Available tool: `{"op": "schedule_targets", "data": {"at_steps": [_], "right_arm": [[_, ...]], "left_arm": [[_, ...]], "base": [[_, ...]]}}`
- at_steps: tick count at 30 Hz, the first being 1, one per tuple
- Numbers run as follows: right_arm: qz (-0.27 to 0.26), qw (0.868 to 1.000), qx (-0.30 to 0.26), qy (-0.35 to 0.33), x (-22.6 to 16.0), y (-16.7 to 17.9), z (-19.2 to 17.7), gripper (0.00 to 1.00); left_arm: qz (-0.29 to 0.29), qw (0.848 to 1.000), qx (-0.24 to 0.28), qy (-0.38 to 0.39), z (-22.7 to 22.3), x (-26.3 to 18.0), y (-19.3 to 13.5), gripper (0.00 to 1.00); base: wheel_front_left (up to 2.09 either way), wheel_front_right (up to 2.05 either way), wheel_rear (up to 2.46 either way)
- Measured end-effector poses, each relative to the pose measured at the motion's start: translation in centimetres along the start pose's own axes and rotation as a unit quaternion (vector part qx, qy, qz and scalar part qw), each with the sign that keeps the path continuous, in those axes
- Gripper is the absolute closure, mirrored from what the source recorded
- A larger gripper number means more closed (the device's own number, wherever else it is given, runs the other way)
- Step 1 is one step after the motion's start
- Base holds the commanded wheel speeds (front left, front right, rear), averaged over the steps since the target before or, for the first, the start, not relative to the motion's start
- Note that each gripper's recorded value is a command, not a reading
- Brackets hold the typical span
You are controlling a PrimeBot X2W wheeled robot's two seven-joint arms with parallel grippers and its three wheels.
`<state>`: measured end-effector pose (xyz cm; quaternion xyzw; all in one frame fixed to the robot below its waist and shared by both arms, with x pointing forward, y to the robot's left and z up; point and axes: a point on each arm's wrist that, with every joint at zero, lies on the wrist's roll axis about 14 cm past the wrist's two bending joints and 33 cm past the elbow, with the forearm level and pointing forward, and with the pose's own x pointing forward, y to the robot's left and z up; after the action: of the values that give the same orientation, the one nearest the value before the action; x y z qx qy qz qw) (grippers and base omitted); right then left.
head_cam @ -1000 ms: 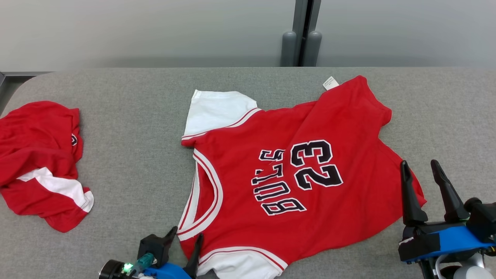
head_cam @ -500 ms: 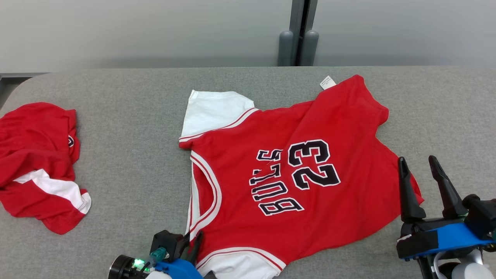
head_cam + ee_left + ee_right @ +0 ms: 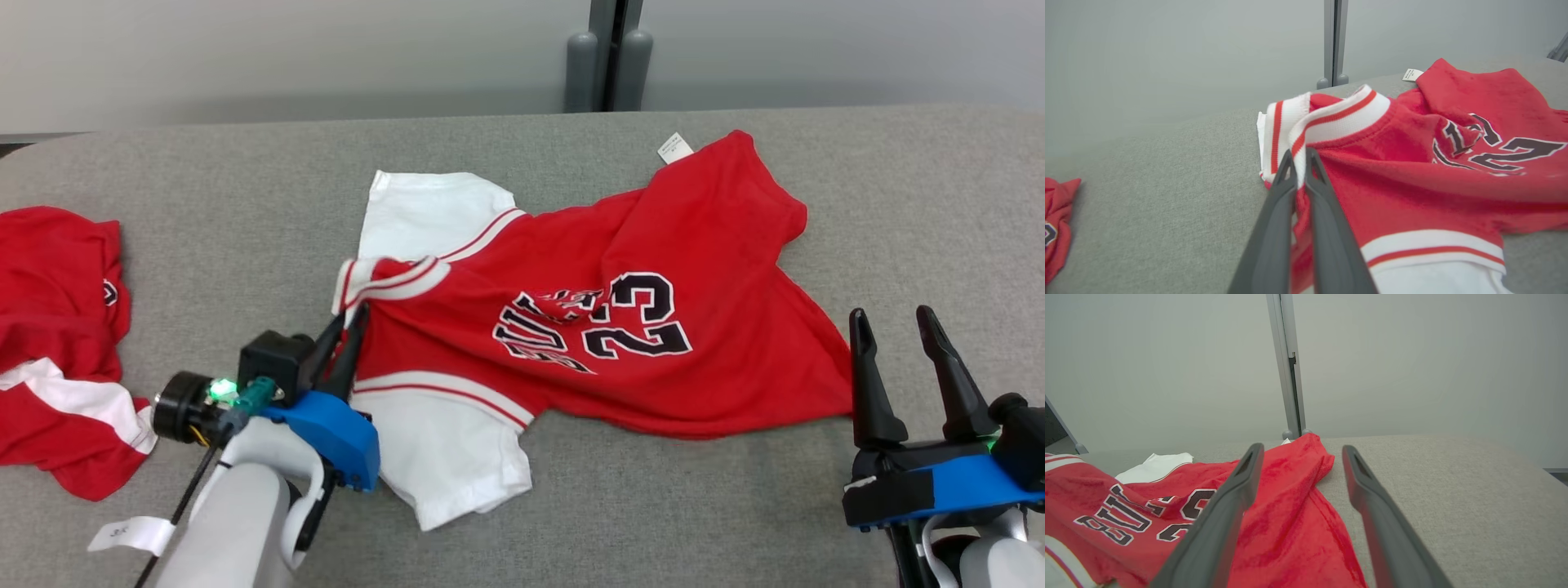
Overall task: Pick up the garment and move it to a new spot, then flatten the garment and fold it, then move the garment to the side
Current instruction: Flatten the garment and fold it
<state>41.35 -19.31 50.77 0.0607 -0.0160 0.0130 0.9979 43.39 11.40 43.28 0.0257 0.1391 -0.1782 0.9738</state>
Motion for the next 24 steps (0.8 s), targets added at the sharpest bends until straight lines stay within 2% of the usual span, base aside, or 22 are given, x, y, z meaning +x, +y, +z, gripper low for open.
{"op": "schedule_targets", "data": {"at_steps": [5, 12, 13, 14, 15, 18, 24], "right_arm": [[-0.016, 1.000, -0.001, 0.006, 0.3, -1.1, -0.7, 0.00], [-0.032, 0.999, 0.000, 0.018, 0.0, -2.2, -1.8, 0.00], [-0.034, 0.999, 0.000, 0.020, -0.1, -2.3, -1.9, 0.00], [-0.035, 0.999, 0.001, 0.021, -0.1, -2.4, -2.0, 0.00], [-0.035, 0.999, 0.001, 0.021, -0.2, -2.4, -2.0, 0.00], [-0.036, 0.999, 0.002, 0.019, -0.4, -2.4, -1.9, 0.00], [-0.029, 1.000, 0.004, 0.005, -0.6, -1.9, -0.9, 0.00]], "left_arm": [[0.001, 1.000, 0.015, -0.006, 1.1, 2.5, 1.3, 1.00], [0.007, 1.000, -0.002, 0.003, -0.4, 4.4, 2.1, 1.00], [0.007, 1.000, -0.005, 0.007, -1.0, 4.4, 1.9, 0.73], [0.008, 1.000, -0.011, 0.009, -1.4, 4.3, 1.8, 0.06], [0.008, 1.000, -0.012, 0.006, -1.6, 4.3, 1.7, 0.00], [0.011, 1.000, -0.022, -0.016, -1.0, 4.0, 1.3, 0.00], [0.059, 0.994, -0.047, -0.075, 1.5, 1.7, 2.6, 0.00]], "base": [[0.00, 0.00, 0.00], [0.00, 0.00, 0.00], [0.00, 0.00, 0.00], [0.00, 0.00, 0.00], [0.00, 0.00, 0.00], [0.00, 0.00, 0.00], [0.00, 0.00, 0.00]]}}
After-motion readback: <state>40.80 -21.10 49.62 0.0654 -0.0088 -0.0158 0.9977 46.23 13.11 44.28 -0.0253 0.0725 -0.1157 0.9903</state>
